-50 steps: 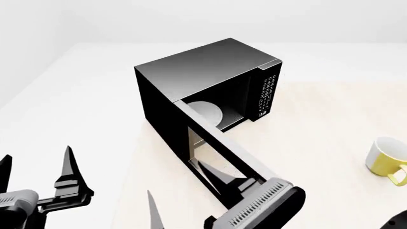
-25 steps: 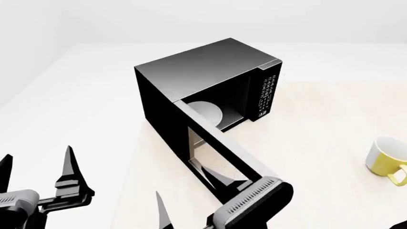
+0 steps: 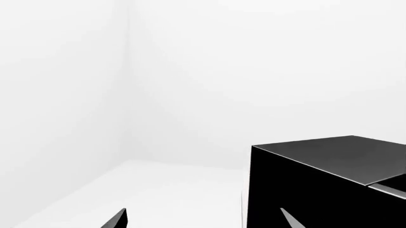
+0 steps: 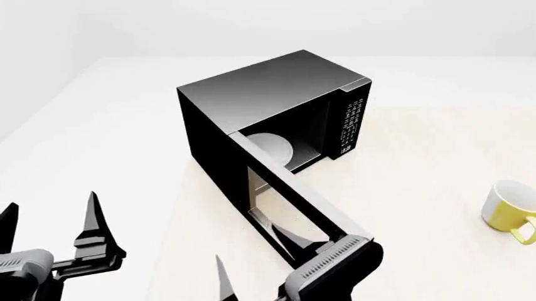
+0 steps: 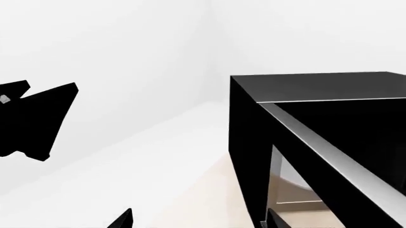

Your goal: Close the microwave.

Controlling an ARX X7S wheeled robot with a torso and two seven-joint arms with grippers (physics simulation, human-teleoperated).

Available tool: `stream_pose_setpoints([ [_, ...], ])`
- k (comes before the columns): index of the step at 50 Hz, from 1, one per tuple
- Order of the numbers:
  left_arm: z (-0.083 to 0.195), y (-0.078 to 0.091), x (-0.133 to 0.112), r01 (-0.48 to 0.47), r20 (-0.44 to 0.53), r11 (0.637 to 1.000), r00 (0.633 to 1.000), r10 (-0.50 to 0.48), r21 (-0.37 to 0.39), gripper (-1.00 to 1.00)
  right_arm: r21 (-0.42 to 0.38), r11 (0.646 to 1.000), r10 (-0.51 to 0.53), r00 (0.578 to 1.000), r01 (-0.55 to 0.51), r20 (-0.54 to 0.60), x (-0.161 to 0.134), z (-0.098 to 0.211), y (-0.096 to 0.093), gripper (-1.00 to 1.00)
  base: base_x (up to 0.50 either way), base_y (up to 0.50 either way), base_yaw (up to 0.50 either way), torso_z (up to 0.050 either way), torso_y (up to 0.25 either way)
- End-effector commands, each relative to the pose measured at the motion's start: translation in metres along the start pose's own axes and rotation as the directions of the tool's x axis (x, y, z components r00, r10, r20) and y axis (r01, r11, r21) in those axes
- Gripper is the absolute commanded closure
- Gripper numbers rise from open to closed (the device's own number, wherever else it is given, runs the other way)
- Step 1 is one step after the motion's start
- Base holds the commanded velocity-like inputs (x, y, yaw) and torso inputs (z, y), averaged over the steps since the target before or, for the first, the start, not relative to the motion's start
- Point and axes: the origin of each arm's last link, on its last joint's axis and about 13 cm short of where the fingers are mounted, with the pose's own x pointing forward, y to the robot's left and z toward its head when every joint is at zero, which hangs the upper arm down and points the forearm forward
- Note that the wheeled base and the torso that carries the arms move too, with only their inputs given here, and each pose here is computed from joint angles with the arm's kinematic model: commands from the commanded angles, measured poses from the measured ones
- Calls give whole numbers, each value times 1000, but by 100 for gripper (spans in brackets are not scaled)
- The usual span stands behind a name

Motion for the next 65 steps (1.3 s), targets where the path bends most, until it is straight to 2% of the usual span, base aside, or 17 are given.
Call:
stream_pose_setpoints([
  [1, 0, 0, 0, 2, 1, 1000, 1000, -2, -1, -100, 4, 1000, -15, 1000, 15, -9, 3, -3, -4, -100, 0, 0, 0, 0, 0],
  [48, 0, -1, -3, 7, 6, 1000, 1000, -7, -2, -100, 13, 995, -97, 993, 98, -61, 20, -18, -23, -100, 0, 0, 0, -1, 0],
  [65, 1, -1, 0, 8, 6, 1000, 1000, -8, -4, -100, 0, 990, -142, 986, 143, -84, 36, -23, -34, -100, 0, 0, 0, -1, 0],
])
